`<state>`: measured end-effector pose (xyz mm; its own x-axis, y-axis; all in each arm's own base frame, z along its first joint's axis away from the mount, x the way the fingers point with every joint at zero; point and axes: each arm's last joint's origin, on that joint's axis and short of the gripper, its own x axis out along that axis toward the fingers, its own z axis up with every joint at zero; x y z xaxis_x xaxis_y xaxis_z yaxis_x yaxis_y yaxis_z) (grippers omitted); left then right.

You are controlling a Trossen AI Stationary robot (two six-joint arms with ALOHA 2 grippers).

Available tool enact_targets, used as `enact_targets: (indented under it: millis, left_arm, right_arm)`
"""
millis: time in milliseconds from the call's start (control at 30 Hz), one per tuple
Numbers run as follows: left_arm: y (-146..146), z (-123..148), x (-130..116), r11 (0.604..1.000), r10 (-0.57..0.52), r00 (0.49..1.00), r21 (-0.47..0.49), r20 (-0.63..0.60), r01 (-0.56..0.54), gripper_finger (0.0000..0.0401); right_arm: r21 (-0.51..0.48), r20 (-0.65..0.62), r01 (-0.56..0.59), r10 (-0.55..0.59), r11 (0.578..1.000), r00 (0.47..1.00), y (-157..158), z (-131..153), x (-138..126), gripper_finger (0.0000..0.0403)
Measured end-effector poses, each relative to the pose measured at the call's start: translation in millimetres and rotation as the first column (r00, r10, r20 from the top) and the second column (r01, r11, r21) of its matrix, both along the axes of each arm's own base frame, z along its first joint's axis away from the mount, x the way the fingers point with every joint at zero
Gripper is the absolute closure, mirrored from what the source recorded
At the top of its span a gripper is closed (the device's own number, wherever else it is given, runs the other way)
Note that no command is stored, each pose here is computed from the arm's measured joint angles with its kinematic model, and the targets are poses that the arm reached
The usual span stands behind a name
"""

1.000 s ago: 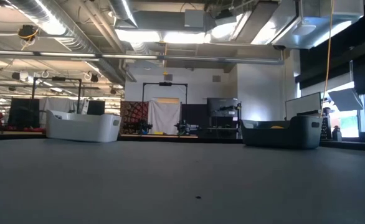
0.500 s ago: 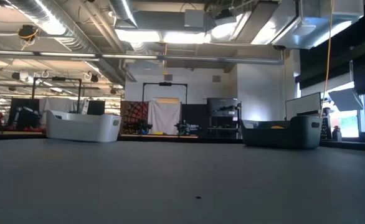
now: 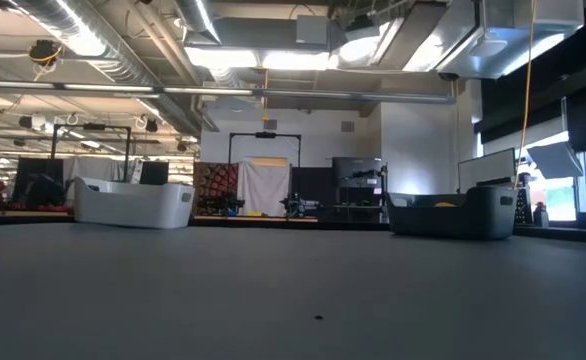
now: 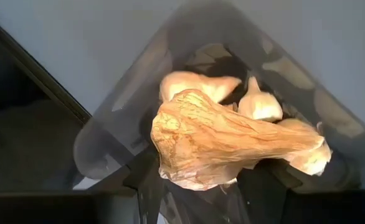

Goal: Sort produce into baskets
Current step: Put the white garlic into the black bin

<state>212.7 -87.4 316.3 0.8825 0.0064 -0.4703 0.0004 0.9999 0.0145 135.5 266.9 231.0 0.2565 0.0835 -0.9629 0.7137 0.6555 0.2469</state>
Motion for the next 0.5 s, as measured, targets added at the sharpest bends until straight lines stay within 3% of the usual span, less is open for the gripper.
enact_targets:
  millis: [267,500]
  left_arm:
    - [0.2,0.1,0.0,1.0,-0.002,1.0,0.022,0.002,0.002,0.0196]
    - [1.2,0.4,0.1,0.999,0.038,0.999,0.015,0.01,-0.038,0.0196]
  right_arm:
    - [0.018,-0.038,0.055,-0.055,0.998,0.998,1.3,-3.1,0.6,0.0216]
    - [0.023,-0.04,0.073,-0.072,0.997,0.997,1.6,-3.1,0.0,0.0147]
